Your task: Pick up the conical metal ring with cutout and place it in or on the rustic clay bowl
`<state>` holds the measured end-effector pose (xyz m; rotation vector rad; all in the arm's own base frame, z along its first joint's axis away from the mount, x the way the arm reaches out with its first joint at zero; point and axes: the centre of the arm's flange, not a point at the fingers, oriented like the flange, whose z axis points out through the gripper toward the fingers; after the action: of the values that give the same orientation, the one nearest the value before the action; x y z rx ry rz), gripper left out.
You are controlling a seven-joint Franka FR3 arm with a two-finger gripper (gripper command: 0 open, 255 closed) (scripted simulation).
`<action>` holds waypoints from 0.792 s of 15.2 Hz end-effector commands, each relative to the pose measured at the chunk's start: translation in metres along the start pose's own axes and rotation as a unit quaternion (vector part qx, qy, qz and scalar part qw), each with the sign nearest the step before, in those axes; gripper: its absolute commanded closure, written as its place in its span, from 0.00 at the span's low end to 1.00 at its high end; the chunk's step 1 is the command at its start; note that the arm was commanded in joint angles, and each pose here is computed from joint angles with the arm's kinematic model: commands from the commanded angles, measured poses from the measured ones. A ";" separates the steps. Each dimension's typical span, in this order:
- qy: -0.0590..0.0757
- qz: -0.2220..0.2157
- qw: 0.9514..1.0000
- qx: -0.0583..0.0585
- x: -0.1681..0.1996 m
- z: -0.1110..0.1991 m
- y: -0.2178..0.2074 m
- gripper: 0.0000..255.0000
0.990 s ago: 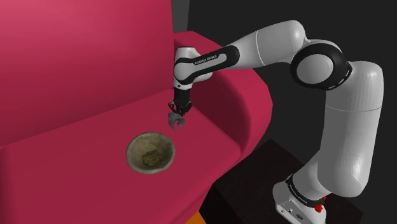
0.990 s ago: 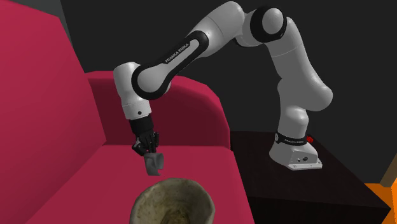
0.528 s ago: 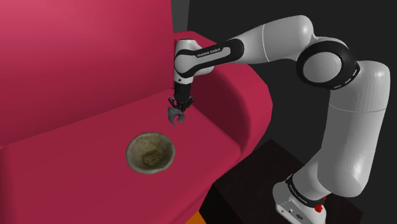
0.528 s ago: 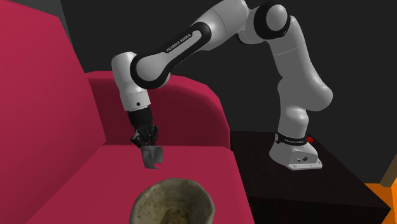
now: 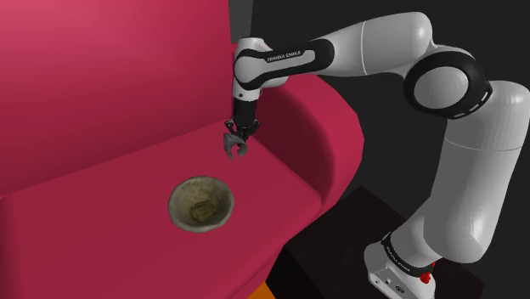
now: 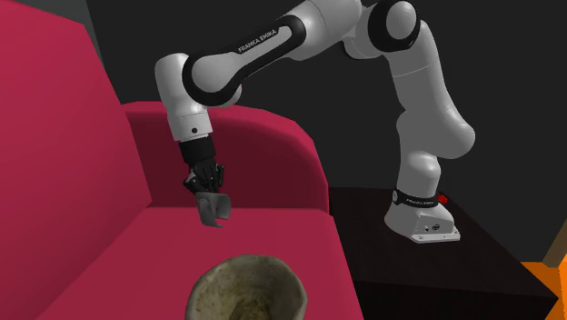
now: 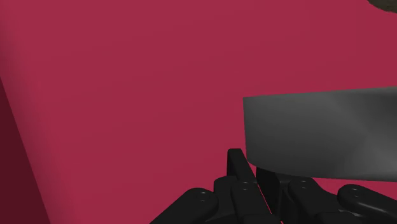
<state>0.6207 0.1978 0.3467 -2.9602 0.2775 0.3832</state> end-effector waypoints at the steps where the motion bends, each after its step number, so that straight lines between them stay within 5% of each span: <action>1: 0.000 0.000 1.000 0.000 -0.004 -0.011 -0.002 1.00; 12: 0.000 0.000 1.000 0.000 -0.020 -0.066 -0.009 1.00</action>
<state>0.6195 0.1982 0.4115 -2.9602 0.2774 0.3831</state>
